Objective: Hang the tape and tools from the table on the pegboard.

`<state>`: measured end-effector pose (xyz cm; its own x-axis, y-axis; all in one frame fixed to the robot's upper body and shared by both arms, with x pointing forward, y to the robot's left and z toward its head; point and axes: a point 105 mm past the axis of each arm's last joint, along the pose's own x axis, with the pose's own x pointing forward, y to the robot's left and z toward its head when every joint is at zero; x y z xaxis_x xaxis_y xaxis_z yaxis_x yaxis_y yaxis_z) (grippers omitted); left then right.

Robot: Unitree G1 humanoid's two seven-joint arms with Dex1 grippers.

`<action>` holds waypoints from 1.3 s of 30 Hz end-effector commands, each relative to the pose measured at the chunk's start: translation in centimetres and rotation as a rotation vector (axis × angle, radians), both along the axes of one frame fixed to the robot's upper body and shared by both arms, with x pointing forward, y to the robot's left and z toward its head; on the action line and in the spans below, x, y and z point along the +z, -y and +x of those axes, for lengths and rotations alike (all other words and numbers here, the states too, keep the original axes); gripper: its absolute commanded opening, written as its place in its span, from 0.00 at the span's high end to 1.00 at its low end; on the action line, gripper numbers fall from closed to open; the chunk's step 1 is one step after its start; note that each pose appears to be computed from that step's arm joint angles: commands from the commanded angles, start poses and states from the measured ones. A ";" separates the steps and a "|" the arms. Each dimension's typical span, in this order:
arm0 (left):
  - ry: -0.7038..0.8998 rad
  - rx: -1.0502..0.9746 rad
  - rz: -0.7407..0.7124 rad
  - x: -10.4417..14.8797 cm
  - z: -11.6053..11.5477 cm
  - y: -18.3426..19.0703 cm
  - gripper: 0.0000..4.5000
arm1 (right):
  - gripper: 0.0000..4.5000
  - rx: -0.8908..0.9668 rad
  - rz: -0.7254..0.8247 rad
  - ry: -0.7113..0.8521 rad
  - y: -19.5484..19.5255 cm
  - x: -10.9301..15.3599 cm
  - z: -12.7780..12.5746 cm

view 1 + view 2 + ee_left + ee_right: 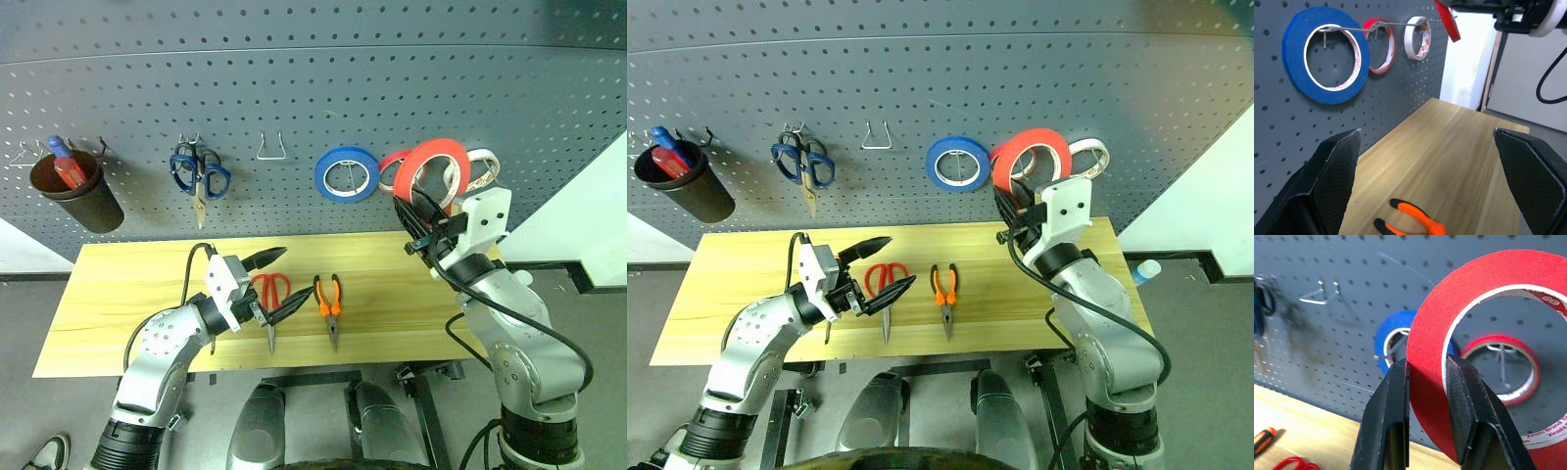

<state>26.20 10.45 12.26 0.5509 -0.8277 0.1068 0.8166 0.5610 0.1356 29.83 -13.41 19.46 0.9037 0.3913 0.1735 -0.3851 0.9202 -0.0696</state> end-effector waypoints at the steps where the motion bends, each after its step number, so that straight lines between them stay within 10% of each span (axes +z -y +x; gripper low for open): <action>1: 0.036 -0.008 0.007 0.9 -0.5 0.1 0.00 | 0.85 0.000 -0.004 0.043 -0.3 0.8 0.0; 39: 0.042 0.017 0.024 1.5 -0.6 -0.2 0.00 | 0.85 0.010 -0.050 -0.066 -2.7 -5.5 6.7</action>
<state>25.97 10.64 12.59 0.5696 -0.8173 0.0866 0.8044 0.5760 0.1452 36.48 -11.79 14.06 0.9238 0.3716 0.0919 -0.3640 0.9271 -0.0892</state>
